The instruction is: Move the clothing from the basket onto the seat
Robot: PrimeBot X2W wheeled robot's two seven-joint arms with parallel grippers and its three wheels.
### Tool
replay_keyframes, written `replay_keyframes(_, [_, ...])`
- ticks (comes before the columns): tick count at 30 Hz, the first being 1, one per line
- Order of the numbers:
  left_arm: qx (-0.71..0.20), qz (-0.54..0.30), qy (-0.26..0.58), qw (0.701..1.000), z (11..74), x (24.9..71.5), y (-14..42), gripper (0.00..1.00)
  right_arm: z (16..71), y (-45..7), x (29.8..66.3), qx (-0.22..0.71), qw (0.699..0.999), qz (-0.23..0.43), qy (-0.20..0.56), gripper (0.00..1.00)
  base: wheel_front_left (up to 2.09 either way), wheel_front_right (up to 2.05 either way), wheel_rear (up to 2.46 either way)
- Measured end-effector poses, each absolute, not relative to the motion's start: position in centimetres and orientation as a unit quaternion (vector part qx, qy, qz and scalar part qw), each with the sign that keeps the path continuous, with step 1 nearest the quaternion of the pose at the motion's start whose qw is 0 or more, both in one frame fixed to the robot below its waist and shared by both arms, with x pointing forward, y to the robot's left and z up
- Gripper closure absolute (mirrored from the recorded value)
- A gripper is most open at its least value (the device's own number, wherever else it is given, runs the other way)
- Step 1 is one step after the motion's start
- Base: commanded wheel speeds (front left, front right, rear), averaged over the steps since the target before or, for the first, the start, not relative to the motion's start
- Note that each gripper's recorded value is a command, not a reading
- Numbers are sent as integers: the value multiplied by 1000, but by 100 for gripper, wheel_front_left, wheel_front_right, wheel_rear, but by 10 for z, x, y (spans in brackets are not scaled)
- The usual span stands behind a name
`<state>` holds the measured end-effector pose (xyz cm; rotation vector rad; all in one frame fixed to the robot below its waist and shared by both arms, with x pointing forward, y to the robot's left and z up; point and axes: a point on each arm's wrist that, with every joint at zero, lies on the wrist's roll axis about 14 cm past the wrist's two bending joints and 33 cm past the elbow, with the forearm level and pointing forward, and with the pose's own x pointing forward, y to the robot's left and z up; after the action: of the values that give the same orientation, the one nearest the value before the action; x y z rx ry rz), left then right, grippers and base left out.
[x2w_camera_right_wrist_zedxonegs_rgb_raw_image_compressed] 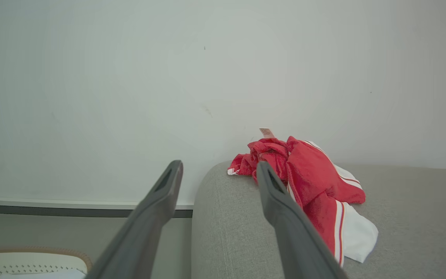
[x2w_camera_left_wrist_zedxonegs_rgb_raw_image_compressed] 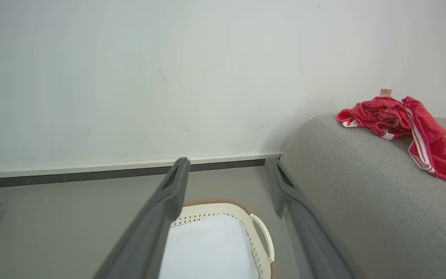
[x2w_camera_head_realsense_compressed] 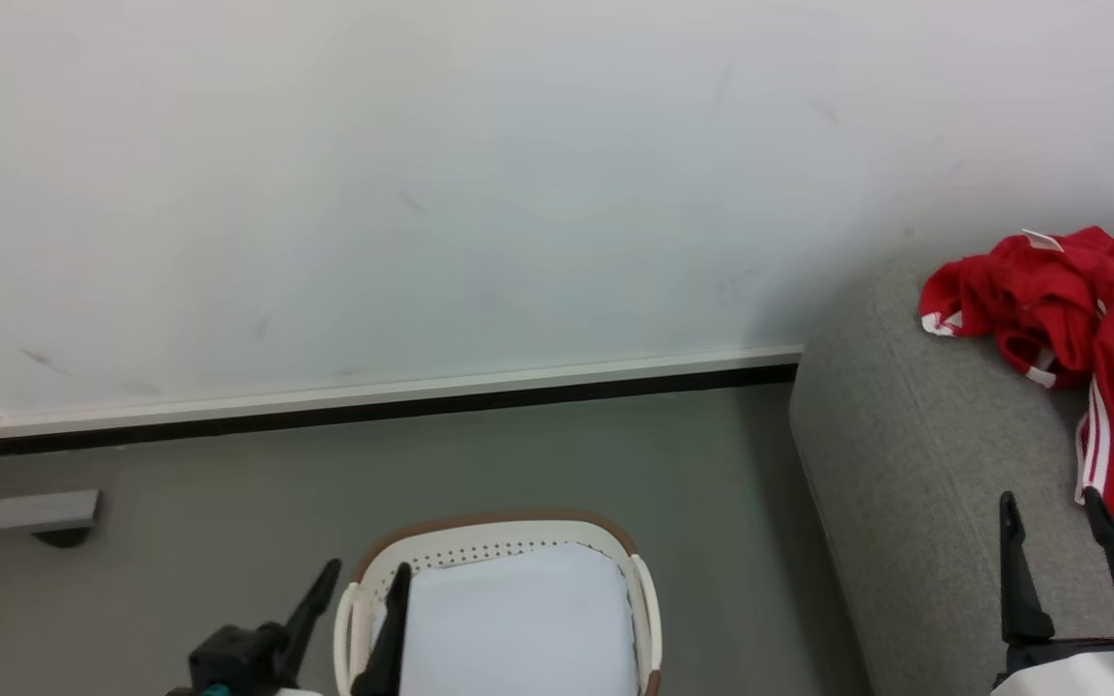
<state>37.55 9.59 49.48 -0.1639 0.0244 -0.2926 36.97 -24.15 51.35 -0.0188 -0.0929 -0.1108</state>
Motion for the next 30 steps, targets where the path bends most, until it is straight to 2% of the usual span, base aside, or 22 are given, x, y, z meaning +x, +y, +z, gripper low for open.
replay_keyframes(6, [-74,-72,4,995,493,363,143,0,515,-195,368,-12,999,15,-51,0,0,0,0])
replay_keyframes(11, [-66,-33,9,997,484,351,170,0,504,-173,359,-8,998,47,-36,0,0,0,0])
replay_keyframes(30, [-54,-8,12,998,472,334,193,0,480,-181,341,35,999,28,-1,0,0,0,0])
